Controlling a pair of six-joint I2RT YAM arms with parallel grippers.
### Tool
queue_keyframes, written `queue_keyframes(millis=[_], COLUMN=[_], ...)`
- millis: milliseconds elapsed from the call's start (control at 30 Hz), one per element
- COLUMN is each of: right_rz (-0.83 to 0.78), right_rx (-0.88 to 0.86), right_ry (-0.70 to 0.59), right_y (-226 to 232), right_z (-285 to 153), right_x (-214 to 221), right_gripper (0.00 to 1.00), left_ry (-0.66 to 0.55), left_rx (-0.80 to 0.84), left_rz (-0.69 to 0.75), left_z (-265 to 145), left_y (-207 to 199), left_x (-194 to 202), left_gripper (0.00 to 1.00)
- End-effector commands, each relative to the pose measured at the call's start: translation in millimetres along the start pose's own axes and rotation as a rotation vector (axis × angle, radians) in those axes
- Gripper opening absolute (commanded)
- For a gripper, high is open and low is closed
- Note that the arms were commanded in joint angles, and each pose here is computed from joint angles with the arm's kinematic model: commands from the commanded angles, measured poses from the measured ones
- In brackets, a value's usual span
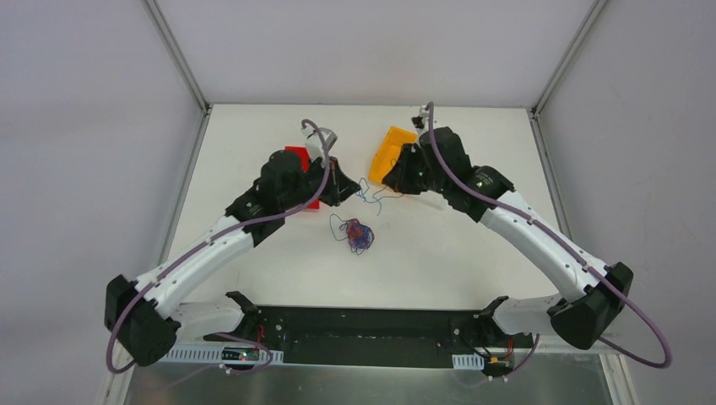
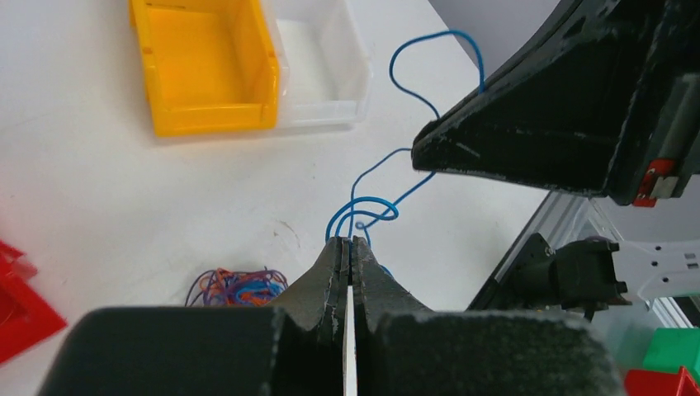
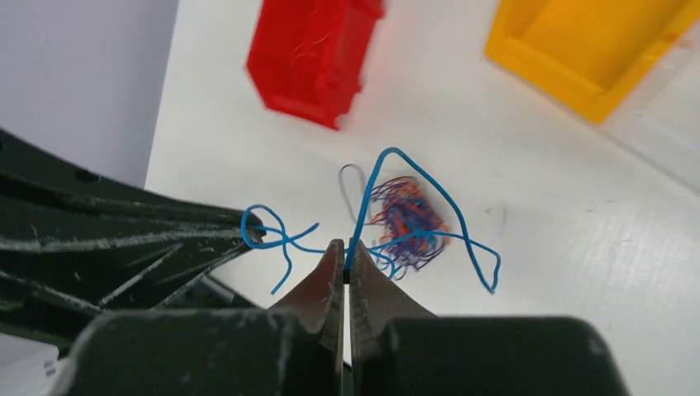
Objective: Untangle the cables
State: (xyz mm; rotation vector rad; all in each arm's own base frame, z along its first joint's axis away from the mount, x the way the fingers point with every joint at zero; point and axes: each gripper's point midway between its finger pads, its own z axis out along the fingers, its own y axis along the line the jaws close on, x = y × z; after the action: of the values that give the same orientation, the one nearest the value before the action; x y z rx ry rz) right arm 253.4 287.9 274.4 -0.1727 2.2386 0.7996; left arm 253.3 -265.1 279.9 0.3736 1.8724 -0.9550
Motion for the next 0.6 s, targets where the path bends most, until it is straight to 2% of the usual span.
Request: queue_keyframes(millis=[0,133,333,567], right_rz=[0.131,0.164,0.245,0.339], right_rx=[0.105,0.198,0.311,0.354], right_ry=[-0.004,-0.012,0.009,0.020], right_y=[-46,-89,-150,-209], right_z=[10,25,55,84], right_x=[-19,-37,-58,-77], right_gripper=[0.00,0.00,0.00,0.00], left_ry=[-0.041,0.021,0.050,0.093], left_rx=[0.086,0.118,0.153,0.171], left_rz=[-0.020,-0.035,-0.035,-0.067], left_z=[54,121,204,266], left_y=[-9,-3,5,13], left_x=[-23,-18,-18,-5], left_gripper=[0.00,0.00,0.00,0.00])
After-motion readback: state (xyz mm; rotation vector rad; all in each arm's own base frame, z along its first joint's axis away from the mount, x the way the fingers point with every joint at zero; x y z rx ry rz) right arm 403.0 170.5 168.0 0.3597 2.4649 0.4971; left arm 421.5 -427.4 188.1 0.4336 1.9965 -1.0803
